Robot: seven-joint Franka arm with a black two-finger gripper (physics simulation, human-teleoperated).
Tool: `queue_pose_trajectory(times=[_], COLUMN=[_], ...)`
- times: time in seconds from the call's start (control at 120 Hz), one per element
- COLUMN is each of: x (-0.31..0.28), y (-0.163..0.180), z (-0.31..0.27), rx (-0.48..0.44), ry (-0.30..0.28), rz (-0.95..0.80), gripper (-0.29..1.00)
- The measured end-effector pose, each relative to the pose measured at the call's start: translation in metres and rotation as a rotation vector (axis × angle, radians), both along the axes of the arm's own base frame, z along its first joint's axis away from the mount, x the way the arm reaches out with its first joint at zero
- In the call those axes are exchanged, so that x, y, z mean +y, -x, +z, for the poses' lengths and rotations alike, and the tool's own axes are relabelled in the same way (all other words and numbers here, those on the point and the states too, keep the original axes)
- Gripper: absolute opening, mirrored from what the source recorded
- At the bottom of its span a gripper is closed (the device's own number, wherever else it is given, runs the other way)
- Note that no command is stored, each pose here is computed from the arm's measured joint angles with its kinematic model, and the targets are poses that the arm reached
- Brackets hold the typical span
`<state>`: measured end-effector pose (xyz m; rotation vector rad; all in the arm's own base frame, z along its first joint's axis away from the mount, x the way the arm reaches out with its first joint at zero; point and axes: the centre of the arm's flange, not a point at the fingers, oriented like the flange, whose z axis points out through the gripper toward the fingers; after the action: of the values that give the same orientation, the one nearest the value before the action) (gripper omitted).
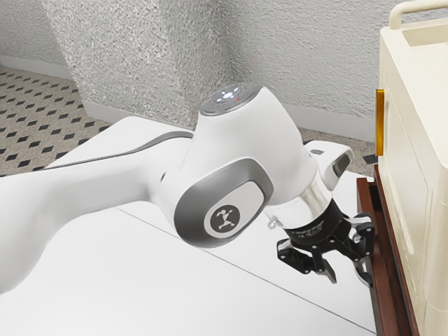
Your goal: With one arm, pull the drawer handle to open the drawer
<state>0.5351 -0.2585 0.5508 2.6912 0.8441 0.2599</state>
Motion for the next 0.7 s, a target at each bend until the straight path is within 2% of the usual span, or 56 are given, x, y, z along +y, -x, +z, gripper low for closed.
queue_pose_trajectory(times=[0.7], x=[0.028], y=[0.018], z=[0.004], rx=[-0.007], ry=[-0.026], rz=[0.02], gripper=[0.26])
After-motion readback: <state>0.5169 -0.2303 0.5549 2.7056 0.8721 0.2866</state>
